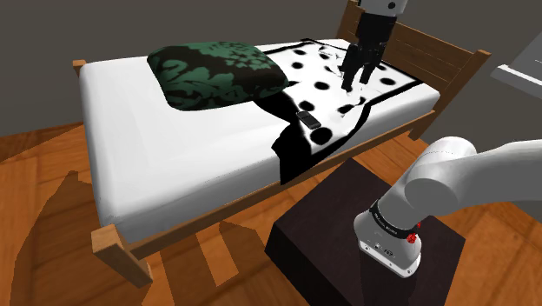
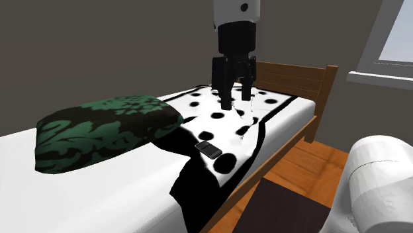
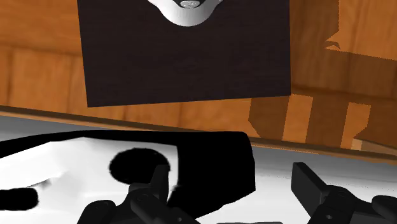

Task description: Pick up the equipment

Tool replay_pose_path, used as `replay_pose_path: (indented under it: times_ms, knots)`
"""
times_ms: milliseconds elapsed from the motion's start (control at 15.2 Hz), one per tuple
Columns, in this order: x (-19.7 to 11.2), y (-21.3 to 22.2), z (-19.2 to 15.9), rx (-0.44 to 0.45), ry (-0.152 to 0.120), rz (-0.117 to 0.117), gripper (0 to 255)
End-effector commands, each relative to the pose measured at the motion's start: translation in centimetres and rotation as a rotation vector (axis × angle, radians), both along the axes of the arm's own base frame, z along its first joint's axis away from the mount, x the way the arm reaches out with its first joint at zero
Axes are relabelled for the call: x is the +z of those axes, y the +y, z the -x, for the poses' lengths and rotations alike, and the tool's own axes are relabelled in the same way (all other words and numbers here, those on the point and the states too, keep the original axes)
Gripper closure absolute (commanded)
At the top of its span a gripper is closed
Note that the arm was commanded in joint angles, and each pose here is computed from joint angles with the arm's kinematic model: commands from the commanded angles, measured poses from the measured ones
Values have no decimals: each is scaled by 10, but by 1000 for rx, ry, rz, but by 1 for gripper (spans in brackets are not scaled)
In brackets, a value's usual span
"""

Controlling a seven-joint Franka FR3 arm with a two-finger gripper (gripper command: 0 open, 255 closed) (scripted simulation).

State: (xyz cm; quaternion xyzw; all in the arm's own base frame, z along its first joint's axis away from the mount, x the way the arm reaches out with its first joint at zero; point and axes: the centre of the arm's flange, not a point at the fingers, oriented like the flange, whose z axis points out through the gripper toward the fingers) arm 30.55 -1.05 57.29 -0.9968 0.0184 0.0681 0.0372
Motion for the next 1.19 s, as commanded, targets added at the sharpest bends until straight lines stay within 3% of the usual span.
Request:
replay_pose_path:
  times_ms: [0, 1122]
  knots:
    - [0, 0, 0, 0, 0, 0, 0]
    - [-170, -77, -131, -4, 58, 46, 0]
